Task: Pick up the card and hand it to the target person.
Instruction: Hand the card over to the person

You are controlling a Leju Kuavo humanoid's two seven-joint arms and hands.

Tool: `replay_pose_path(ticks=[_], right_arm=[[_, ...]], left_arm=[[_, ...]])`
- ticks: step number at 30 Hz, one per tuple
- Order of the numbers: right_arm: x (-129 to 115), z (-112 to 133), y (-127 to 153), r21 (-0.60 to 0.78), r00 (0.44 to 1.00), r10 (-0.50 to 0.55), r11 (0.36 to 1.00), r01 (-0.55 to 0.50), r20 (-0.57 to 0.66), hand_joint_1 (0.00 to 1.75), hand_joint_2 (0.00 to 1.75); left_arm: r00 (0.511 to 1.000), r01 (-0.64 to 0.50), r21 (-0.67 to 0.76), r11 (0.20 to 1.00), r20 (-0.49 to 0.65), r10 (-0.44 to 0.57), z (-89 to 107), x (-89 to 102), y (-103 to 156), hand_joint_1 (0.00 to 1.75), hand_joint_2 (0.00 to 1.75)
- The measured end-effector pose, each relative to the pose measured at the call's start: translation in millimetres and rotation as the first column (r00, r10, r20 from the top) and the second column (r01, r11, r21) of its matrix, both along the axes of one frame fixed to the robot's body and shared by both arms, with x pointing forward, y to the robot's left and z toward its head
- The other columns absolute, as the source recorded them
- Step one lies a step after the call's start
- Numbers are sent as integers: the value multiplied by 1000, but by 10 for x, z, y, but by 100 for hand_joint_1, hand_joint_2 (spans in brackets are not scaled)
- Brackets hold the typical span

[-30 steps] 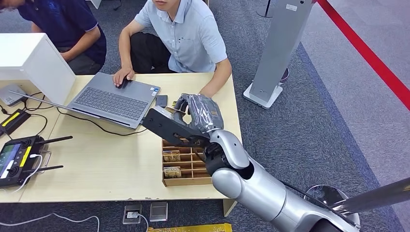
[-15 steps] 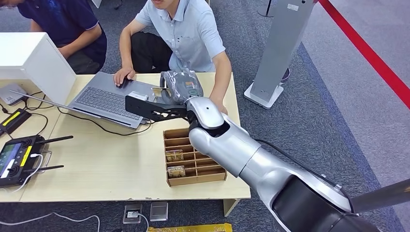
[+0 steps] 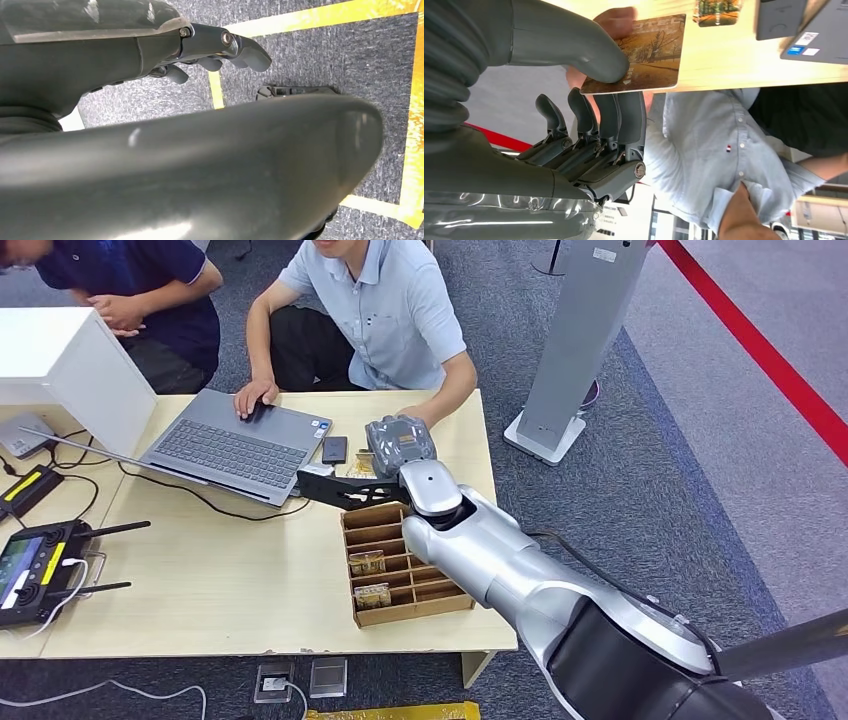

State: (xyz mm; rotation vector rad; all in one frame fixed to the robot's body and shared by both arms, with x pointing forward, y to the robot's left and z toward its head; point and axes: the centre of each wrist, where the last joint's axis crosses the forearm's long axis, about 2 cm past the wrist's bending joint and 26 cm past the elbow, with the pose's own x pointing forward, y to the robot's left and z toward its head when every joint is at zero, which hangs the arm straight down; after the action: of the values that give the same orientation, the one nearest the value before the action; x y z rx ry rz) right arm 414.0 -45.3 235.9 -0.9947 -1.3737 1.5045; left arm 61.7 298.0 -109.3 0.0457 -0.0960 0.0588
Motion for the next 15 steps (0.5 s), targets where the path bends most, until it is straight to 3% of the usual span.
replay_pose_path(ticks=[7, 11, 15], right_arm=[[44, 34, -24, 5, 999, 1, 1000, -1, 34, 141, 175], [73, 76, -38, 9, 998, 2, 1000, -2, 57, 0, 175], [93, 102, -50, 9, 998, 4, 1000, -5, 68, 0, 175]], left_arm=[[1000, 0, -4, 1000, 1, 0, -1, -7, -1, 0, 0], [1000, 7, -7, 1000, 4, -6, -1, -8, -2, 0, 0], [1000, 28, -19, 999, 11, -28, 1, 6, -7, 0, 0]])
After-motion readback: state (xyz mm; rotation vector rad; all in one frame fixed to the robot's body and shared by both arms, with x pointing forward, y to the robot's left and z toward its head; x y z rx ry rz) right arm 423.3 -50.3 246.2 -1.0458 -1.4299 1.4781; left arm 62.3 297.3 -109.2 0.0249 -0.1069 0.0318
